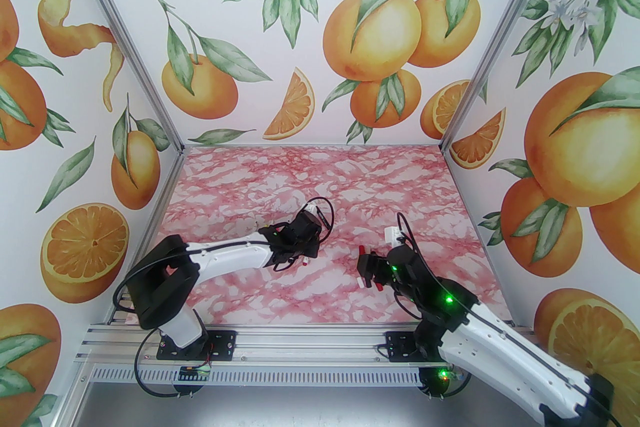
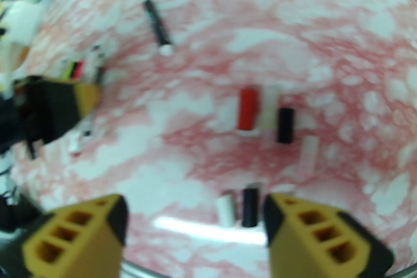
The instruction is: Open the pen caps
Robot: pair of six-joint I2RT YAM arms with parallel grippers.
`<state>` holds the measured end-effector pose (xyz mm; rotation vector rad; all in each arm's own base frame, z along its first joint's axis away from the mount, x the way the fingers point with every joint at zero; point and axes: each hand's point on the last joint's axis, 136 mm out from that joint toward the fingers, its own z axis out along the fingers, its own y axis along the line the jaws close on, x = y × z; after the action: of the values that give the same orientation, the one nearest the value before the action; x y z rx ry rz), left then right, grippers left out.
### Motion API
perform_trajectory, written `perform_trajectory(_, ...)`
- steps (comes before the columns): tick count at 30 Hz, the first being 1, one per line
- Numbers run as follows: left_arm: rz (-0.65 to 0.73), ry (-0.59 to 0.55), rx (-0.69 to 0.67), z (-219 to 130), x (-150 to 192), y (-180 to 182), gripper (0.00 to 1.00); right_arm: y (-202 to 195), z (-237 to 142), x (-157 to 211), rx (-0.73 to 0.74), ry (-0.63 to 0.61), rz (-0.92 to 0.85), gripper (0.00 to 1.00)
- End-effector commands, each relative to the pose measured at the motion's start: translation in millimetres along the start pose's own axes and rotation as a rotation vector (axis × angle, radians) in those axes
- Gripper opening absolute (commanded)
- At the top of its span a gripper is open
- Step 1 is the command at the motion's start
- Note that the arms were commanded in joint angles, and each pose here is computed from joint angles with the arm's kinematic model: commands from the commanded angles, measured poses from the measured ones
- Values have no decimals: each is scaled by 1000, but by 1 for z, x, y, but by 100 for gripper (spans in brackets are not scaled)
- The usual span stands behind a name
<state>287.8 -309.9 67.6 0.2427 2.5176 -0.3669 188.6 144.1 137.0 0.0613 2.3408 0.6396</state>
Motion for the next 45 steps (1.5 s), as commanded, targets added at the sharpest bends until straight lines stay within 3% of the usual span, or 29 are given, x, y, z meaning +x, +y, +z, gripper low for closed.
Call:
perform_trajectory(1,-53,-45,-98,4,-16,12,14,25,-13,1,-129,26,-67,97)
perform_trajectory(8,-77,-38,-180,18,-12,28,15,38,-22,3,-215,26,-79,100)
perform_trajectory(22,-35,2,-248,34,-1,41,19,34,-21,4,-202,26,-57,100)
perform_trajectory(37,-32,20,-267,38,1,45,31,31,-21,5,-190,26,-52,100)
perform_trajectory(45,-48,-29,-197,18,-25,28,34,30,-21,5,-189,26,-52,100)
